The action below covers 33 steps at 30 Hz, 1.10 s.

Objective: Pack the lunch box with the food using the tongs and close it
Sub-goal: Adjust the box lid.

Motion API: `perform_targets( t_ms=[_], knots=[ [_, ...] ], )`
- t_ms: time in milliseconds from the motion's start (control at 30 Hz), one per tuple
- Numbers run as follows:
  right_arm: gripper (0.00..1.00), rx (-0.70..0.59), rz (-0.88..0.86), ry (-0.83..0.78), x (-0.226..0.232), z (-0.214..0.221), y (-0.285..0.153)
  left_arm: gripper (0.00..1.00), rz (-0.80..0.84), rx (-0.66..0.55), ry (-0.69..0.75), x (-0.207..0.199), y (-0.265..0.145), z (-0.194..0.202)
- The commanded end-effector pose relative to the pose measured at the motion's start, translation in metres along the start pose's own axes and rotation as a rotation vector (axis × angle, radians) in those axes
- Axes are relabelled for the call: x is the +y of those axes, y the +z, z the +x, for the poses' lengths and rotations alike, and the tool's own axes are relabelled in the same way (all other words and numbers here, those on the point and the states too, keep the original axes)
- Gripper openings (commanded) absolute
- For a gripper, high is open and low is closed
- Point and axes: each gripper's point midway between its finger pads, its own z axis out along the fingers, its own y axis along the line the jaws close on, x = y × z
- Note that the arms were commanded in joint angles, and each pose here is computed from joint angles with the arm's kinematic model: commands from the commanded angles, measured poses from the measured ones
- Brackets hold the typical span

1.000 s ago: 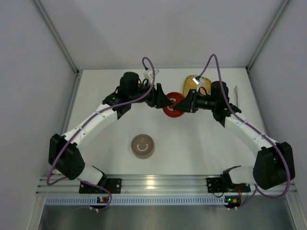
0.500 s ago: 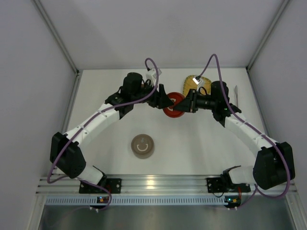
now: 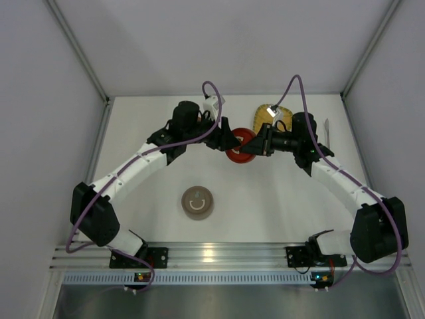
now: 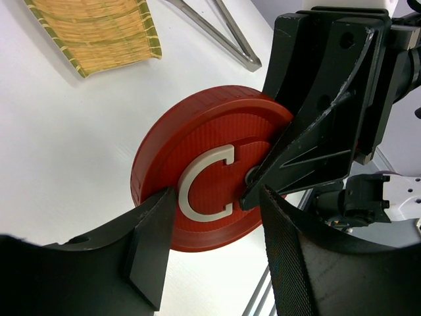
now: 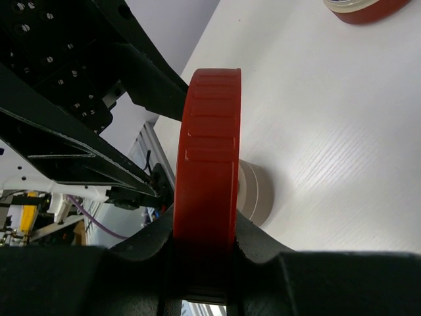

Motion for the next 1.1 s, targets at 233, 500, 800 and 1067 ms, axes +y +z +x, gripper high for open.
perform_targets(
  t_ms=[233, 500, 800, 1067],
  knots=[
    [0.00, -0.047, -0.079, -0.105, 0.024, -0.017, 0.002, 0.49, 0.325, 0.018, -0.059, -0.063, -0.008, -0.010],
    [0.00, -0.043, -0.063, -0.106, 0.018, -0.016, 0.004, 0.38, 0.529, 0.016, -0.059, -0.104, -0.032, -0.018],
    [0.00, -0.033, -0.038, -0.115, 0.011, -0.013, 0.004, 0.31, 0.595, 0.003, -0.107, -0.113, -0.045, -0.025],
    [0.00, -0.032, -0.048, -0.119, 0.014, -0.014, 0.003, 0.30, 0.574, -0.025, -0.148, -0.104, -0.041, -0.032]
  ],
)
